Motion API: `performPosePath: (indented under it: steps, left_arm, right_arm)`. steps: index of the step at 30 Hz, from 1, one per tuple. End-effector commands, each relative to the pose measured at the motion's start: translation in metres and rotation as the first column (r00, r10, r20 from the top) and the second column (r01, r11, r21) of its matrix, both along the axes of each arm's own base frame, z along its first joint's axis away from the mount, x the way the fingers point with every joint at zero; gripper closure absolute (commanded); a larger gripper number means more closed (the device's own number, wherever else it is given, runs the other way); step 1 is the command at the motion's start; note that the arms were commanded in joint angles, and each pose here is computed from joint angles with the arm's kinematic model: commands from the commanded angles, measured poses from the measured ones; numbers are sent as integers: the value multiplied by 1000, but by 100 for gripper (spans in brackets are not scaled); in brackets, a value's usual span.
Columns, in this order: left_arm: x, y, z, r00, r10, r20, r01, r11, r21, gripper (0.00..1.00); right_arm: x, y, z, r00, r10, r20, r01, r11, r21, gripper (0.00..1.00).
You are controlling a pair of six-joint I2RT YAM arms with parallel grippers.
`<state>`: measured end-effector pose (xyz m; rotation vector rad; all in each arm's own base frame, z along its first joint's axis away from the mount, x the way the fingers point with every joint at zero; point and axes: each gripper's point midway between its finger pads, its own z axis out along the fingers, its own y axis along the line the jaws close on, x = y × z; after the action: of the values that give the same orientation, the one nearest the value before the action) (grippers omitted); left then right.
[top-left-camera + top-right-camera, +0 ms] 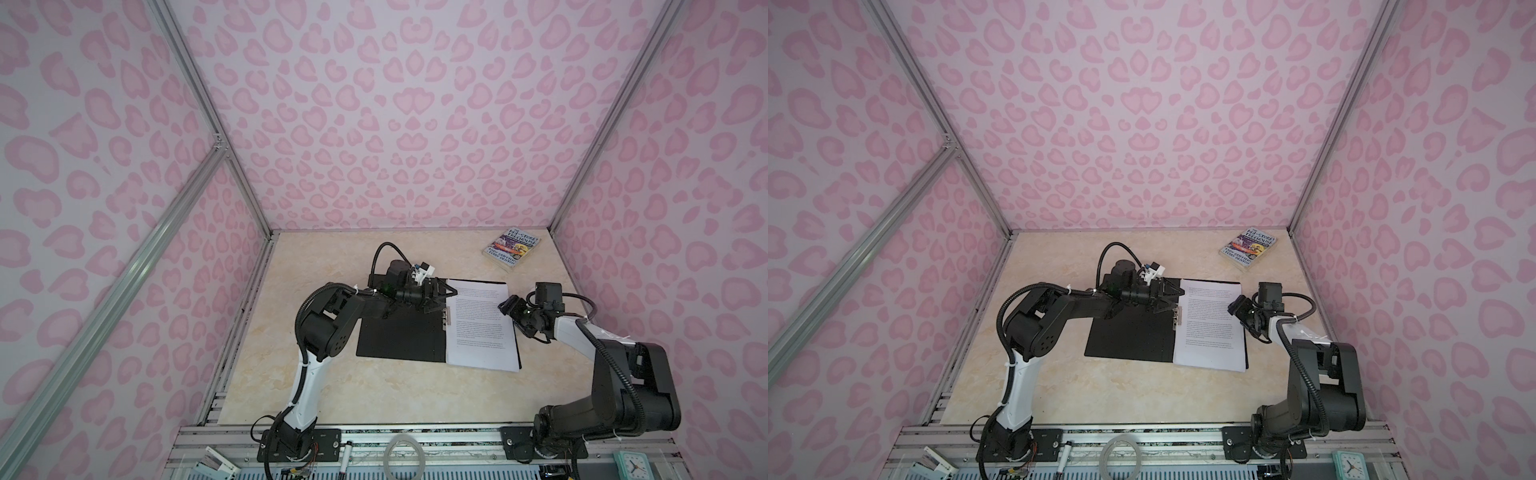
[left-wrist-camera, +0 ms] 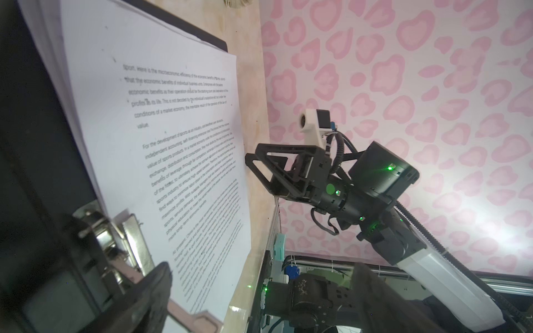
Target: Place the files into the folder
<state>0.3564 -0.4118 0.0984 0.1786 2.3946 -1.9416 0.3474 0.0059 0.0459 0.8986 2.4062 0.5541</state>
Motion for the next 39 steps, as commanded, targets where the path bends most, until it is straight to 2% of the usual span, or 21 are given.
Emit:
performPosePath:
  steps: [1, 6, 9, 13, 15, 19, 23, 25, 27, 29, 32, 34, 39]
  left_arm:
    - [-5, 0, 24, 999, -17, 48, 20, 998, -58, 1]
    - [-9, 1, 39, 998, -23, 64, 28, 996, -87, 1]
    - [-13, 3, 62, 995, -28, 98, 40, 993, -115, 1]
    - [-23, 11, 90, 986, -23, 164, 46, 990, -133, 1]
    - [-27, 20, 97, 982, -4, 187, 29, 991, -129, 0]
    - [-30, 58, 97, 969, 96, 229, -77, 993, -91, 0]
    - [-29, 111, 71, 942, 225, 250, -238, 971, 21, 0]
    - [-29, 139, 42, 926, 285, 247, -326, 934, 148, 0]
    - [-35, 160, 13, 919, 294, 263, -365, 885, 288, 1]
    - [-43, 172, -4, 915, 288, 282, -380, 851, 363, 2]
    - [-51, 185, -17, 908, 289, 302, -398, 818, 414, 2]
    - [-58, 190, -30, 918, 271, 288, -381, 804, 457, 2]
    - [-61, 197, -70, 939, 264, 218, -342, 762, 550, 2]
  right_arm:
    - [0, -3, 6, 1000, -1, 1, 1, 1000, -3, 3]
    - [2, -6, 22, 999, 30, 33, -29, 999, -14, 2]
    - [-1, -5, 33, 998, 25, 61, -25, 1000, -13, 2]
    - [-1, 5, 40, 995, 49, 85, -59, 991, 122, 2]
    - [0, 8, 47, 992, 44, 121, -64, 984, 164, 3]
    - [-6, 24, 67, 990, 45, 137, -62, 990, 126, 12]
    - [-12, 47, 73, 992, -2, 125, -21, 983, 185, 24]
    - [-11, 71, 77, 991, 1, 132, -32, 973, 229, 28]
    - [-12, 94, 79, 992, 18, 122, -47, 970, 240, 31]
    - [-9, 117, 80, 993, 34, 109, -61, 966, 252, 34]
    - [-5, 145, 77, 995, 52, 86, -74, 957, 280, 38]
    - [-1, 162, 72, 996, 60, 64, -76, 951, 299, 48]
    - [6, 190, 61, 997, 73, 18, -75, 947, 313, 52]
